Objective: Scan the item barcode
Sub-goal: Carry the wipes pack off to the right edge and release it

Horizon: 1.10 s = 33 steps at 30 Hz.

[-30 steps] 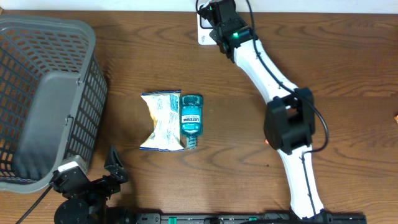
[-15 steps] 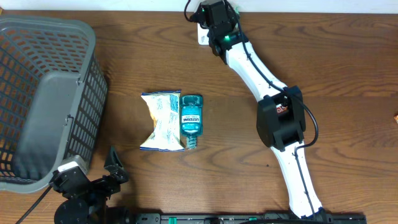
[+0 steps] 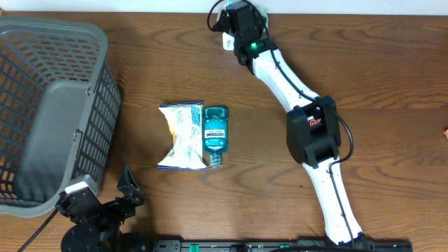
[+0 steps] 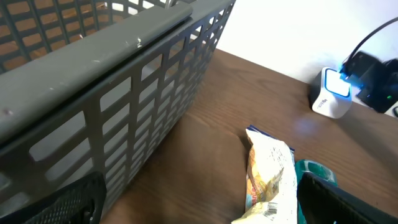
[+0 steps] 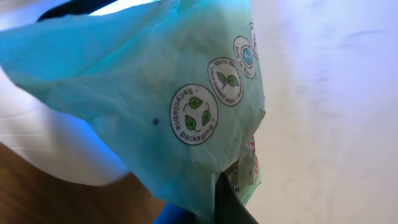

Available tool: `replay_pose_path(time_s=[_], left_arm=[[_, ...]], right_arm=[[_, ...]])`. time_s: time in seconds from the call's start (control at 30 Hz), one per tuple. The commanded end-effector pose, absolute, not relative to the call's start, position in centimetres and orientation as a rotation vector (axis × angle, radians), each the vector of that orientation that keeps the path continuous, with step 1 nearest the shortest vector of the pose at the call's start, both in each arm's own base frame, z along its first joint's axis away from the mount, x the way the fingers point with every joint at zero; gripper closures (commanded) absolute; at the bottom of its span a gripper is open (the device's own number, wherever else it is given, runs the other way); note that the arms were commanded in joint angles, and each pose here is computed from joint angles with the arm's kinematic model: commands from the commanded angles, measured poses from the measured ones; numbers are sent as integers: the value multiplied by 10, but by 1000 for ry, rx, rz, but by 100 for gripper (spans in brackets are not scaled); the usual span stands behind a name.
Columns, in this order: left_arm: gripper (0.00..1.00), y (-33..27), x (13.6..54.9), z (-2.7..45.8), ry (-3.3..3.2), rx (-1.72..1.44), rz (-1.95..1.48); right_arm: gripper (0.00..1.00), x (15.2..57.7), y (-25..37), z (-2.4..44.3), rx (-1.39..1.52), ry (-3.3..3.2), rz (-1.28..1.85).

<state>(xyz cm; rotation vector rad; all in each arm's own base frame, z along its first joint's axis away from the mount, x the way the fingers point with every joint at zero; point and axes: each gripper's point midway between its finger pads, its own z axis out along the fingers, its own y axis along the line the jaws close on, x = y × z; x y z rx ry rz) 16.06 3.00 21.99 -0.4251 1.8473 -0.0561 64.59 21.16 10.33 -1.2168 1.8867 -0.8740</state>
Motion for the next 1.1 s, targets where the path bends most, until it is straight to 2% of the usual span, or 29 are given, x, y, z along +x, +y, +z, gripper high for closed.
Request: replay_pose_path(time_s=[0.0, 0.33, 0.4, 0.63, 0.83, 1.07], left_arm=[[2, 33, 159, 221, 1837, -435, -40], [2, 33, 159, 221, 1836, -435, -41], [2, 33, 159, 221, 1837, -435, -40], [2, 33, 159, 221, 1837, -435, -40], [2, 33, 159, 221, 1837, -435, -40], [2, 33, 159, 221, 1836, -435, -40]], right_arm=[[99, 647, 210, 101, -1167, 1904, -913], [99, 636, 142, 144, -923, 2046, -1082], [99, 622, 100, 151, -759, 2177, -1065], [99, 565, -42, 135, -352, 2541, -1145], [99, 518, -188, 106, 56, 2783, -985], [99, 477, -287, 100, 325, 2819, -907]])
